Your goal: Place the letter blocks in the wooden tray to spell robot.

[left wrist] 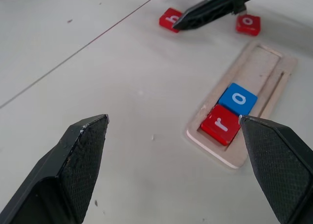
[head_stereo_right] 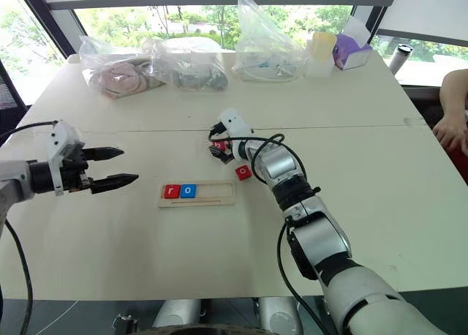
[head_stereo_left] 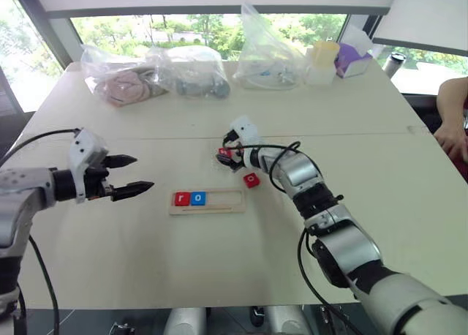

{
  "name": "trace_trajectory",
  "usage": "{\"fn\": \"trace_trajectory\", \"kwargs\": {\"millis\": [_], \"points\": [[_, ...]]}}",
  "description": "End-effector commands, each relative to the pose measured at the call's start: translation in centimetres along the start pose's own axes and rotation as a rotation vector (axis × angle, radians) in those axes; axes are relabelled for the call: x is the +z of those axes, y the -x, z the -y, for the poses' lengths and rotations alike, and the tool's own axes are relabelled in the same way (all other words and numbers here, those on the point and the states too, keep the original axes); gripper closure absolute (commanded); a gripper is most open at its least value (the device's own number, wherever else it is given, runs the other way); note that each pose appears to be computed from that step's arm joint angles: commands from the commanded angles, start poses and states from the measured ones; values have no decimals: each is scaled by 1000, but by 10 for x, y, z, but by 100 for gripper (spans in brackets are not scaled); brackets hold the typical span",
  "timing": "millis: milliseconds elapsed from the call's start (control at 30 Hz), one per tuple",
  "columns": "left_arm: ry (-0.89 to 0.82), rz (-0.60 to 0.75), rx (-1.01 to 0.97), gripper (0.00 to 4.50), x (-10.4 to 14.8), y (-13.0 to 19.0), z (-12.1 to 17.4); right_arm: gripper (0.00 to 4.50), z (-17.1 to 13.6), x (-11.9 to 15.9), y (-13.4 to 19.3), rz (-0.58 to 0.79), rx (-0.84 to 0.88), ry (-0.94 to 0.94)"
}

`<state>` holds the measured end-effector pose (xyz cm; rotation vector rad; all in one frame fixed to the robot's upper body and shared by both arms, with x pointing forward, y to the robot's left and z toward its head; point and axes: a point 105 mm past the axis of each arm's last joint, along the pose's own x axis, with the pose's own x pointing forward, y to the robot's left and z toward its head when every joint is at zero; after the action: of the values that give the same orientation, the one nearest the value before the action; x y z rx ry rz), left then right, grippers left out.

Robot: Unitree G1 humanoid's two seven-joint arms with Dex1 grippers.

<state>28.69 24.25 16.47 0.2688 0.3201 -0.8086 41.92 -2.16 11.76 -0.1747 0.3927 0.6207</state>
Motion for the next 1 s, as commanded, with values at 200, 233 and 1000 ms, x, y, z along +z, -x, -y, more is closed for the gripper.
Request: {"fn": "trace_trajectory", "kwargs": {"millis": [200,233,1000], "points": [[-16,87,90,4,16,0,5,0,-32,13,6,9,-38,-164],[-14,92,93,4,16,-2,5,0,-37,10,5,3,-35,-186],[-45,108,79,0,17,-28,12,337,-26,-3,-4,41,-153,-188]]}}
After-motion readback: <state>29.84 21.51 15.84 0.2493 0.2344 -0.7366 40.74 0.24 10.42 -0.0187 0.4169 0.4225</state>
